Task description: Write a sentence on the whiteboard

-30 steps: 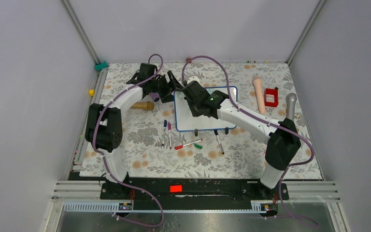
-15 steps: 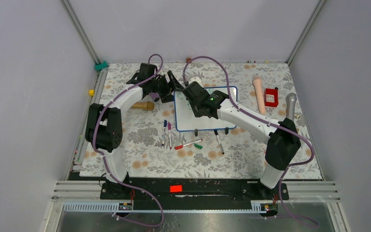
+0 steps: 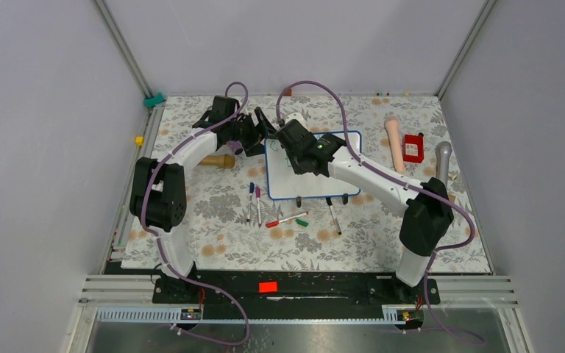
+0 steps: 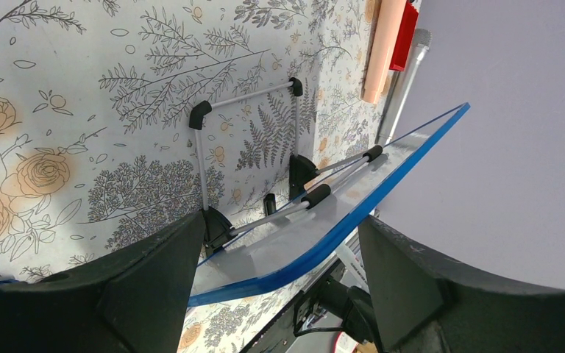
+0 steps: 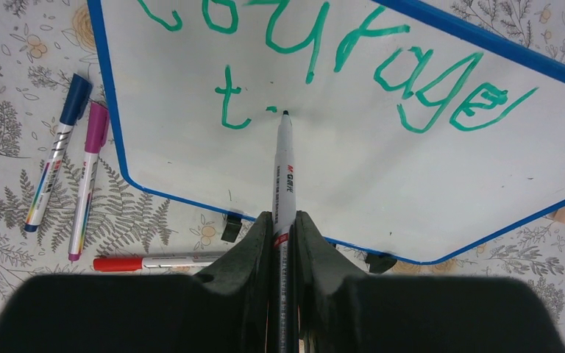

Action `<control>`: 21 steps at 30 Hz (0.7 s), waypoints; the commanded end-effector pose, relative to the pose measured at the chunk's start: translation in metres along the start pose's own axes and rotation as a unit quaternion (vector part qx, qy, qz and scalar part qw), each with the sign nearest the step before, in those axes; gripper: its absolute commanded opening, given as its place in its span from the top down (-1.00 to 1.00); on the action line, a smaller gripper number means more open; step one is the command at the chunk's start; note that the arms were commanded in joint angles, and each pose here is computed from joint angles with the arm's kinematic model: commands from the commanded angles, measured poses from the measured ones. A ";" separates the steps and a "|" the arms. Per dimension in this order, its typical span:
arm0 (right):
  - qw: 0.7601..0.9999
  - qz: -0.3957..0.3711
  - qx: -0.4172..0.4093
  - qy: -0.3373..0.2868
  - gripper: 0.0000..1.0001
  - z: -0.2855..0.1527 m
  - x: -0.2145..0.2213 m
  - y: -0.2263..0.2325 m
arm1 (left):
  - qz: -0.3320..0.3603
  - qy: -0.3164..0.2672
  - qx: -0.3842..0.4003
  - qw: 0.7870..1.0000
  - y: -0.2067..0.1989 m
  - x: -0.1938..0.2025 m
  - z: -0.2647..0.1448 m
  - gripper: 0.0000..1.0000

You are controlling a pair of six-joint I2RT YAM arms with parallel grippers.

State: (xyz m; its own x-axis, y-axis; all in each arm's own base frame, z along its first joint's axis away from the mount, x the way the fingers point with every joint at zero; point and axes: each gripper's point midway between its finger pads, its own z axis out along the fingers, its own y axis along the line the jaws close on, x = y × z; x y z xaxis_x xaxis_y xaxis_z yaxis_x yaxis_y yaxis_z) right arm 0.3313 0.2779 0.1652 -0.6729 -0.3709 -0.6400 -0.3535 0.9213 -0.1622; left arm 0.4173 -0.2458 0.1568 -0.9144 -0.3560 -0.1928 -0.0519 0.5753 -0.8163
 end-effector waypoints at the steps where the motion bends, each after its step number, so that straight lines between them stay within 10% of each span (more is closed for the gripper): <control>1: 1.000 0.010 0.003 -0.021 1.00 0.000 -0.021 -0.003 | 0.036 -0.028 0.025 0.999 -0.030 -0.009 -0.018 -0.55; 21: 0.999 0.010 -0.029 0.011 1.00 0.008 0.003 0.009 | 0.037 -0.027 0.024 0.999 -0.029 -0.009 -0.017 -0.55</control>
State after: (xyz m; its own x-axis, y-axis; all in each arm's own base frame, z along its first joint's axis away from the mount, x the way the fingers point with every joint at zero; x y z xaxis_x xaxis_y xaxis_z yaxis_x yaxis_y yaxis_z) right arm 0.3296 0.2880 0.1636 -0.6812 -0.3668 -0.6336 -0.3846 0.9157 -0.1166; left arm 0.4172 -0.2461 0.1567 -0.9145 -0.3553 -0.1937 -0.0510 0.5760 -0.8158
